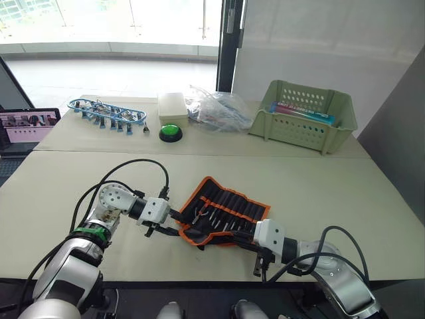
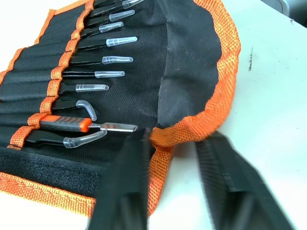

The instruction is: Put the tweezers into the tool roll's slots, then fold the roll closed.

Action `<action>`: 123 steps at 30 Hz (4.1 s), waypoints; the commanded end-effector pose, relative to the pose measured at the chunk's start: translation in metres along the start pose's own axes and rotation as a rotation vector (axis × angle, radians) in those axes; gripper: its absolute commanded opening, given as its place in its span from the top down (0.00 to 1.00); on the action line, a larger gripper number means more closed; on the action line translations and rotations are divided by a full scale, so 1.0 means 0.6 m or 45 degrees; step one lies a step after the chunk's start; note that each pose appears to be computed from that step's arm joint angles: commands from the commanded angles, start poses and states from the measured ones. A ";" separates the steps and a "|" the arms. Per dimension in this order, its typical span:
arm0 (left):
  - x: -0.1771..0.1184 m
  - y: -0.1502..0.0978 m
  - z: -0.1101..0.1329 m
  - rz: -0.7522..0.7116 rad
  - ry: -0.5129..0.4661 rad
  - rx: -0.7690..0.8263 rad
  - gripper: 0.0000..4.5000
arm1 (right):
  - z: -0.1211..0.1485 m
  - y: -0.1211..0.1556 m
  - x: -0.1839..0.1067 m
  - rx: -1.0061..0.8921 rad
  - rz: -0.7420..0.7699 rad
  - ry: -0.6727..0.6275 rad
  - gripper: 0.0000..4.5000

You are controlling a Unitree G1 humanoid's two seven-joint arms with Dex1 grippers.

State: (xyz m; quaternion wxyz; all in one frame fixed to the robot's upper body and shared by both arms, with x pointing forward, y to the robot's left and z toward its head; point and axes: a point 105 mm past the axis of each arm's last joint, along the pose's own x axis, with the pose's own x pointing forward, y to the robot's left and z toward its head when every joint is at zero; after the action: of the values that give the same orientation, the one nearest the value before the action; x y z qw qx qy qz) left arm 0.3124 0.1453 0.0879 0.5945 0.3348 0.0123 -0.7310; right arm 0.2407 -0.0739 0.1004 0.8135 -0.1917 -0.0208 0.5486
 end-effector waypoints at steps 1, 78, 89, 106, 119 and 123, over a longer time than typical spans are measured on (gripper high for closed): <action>-0.004 0.013 0.010 0.012 0.005 0.063 1.00 | 0.018 -0.007 -0.001 -0.043 -0.029 -0.034 1.00; -0.062 0.011 -0.029 0.472 0.196 -0.630 0.93 | -0.043 -0.069 0.093 0.032 -0.186 0.126 1.00; -0.114 0.026 0.057 0.641 -0.115 -0.545 0.15 | -0.068 -0.061 0.098 0.072 -0.155 0.192 1.00; 0.031 -0.002 0.025 0.985 -0.228 -0.721 0.99 | -0.064 -0.056 0.100 0.096 -0.154 0.199 1.00; 0.046 -0.021 -0.025 1.051 -0.060 -0.791 0.99 | 0.015 -0.039 0.128 0.089 -0.174 -0.070 1.00; 0.049 -0.021 -0.022 1.045 -0.075 -0.790 0.99 | -0.001 -0.030 0.163 0.099 -0.206 -0.001 1.00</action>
State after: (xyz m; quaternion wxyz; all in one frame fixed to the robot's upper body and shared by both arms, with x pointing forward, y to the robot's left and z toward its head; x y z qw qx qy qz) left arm 0.3088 0.1298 0.0686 0.9045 0.1064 0.0603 -0.4085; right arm 0.2906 0.0040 0.0881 0.8571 -0.1434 -0.0107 0.4947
